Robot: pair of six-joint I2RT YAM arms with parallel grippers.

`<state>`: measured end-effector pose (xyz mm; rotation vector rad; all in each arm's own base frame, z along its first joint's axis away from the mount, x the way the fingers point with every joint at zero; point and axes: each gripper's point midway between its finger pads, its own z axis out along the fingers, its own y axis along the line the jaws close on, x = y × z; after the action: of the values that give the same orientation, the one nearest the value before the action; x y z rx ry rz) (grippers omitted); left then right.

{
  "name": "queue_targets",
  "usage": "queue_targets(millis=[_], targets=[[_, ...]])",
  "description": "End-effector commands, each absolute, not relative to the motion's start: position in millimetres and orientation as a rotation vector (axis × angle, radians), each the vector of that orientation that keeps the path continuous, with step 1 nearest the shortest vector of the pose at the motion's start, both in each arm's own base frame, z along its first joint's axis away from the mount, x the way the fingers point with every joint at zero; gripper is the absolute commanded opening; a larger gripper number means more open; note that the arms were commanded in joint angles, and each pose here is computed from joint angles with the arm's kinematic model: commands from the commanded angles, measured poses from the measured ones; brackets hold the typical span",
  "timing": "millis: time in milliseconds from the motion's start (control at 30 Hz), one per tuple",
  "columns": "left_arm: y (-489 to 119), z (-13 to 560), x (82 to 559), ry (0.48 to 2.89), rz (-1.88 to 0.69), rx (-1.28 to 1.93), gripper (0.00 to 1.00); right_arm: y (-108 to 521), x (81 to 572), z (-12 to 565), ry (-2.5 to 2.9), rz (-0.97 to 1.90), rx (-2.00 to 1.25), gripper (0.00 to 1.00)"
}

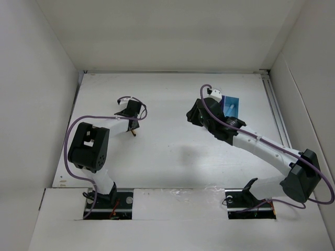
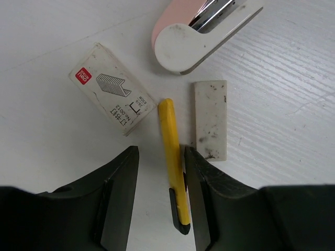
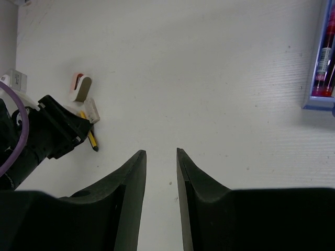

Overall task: Sort the stationery into containers
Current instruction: Pick up the stationery from the center of the board.

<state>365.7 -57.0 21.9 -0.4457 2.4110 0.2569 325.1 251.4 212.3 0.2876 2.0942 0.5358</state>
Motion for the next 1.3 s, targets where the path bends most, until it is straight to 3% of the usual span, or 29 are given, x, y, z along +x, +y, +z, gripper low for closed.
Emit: queue_targets(millis=[0, 100, 300, 533, 700, 1000, 1267], targets=[[-65.7, 19.2, 357.8, 2.458, 0.232, -0.430, 0.37, 252.1, 327.8, 225.6, 2.047, 0.560, 0.284, 0.36], [-67.0, 18.9, 355.1, 2.464, 0.218, -0.427, 0.35, 252.1, 327.8, 225.6, 2.047, 0.560, 0.284, 0.36], [-68.5, 18.5, 354.8, 2.469, 0.207, -0.425, 0.00, 252.1, 327.8, 225.6, 2.047, 0.560, 0.284, 0.36], [-77.7, 35.6, 347.2, 2.425, 0.077, -0.445, 0.00, 252.8, 328.5, 222.0, 2.055, 0.554, 0.282, 0.36], [-93.1, 92.2, 347.3, 2.245, -0.159, -0.451, 0.00, 268.8, 322.2, 220.8, 2.086, 0.638, 0.218, 0.43], [-154.7, 145.2, 334.9, 2.105, -0.638, -0.221, 0.00, 296.1, 315.5, 230.5, 2.087, 0.795, 0.124, 0.54], [-212.7, 166.8, 327.7, 1.966, -1.011, 0.072, 0.00, 318.4, 302.3, 241.7, 2.076, 0.959, 0.030, 0.56]])
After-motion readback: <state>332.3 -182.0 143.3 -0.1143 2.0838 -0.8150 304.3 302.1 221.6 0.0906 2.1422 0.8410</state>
